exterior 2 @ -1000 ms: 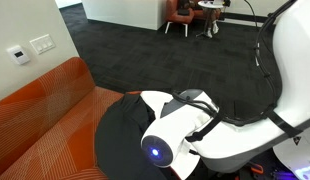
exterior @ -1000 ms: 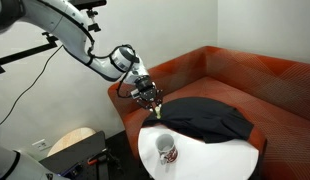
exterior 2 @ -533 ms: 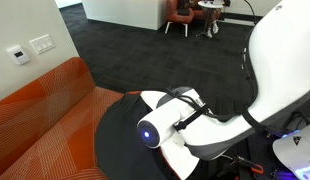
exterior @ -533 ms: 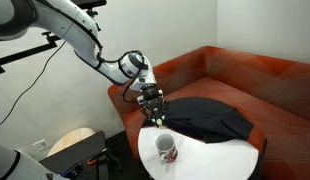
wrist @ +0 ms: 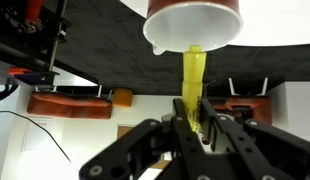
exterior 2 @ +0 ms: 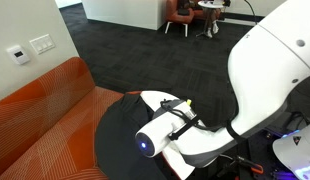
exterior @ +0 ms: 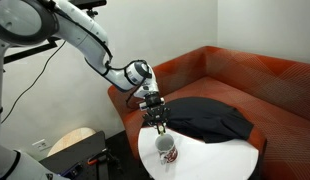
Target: Put the yellow marker inside the red mug
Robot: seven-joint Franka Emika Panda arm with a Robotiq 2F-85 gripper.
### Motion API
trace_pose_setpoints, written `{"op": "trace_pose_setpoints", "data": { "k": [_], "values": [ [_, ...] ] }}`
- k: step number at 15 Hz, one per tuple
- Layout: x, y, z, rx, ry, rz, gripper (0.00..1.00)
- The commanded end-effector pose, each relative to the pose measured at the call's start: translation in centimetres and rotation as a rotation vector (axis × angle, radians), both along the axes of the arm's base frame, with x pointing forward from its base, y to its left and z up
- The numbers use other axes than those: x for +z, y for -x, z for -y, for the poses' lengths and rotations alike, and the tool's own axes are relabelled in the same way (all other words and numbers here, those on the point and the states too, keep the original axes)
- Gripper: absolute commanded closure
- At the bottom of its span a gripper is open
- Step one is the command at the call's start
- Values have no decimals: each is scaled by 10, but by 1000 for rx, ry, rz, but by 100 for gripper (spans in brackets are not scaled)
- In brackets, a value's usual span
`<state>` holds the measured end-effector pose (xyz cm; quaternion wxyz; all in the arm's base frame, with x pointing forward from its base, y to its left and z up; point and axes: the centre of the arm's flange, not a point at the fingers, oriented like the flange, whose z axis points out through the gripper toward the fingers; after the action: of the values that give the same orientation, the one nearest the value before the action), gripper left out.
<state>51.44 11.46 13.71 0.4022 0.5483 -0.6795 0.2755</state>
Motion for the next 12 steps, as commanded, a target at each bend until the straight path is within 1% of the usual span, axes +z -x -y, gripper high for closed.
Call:
{"op": "trace_pose_setpoints", "data": {
  "k": [1,8,9,10,11,12],
  "values": [
    [-15,-17,0,-20,-2,-13,95],
    [-38,-27,14,-65,1,-45,95],
    [-38,-27,14,-68,4,-44,55],
    [-37,-25,14,-70,3,-41,53],
    [-33,-23,12,-69,4,-36,48],
    [-30,-21,10,-68,6,-32,39]
  ]
}}
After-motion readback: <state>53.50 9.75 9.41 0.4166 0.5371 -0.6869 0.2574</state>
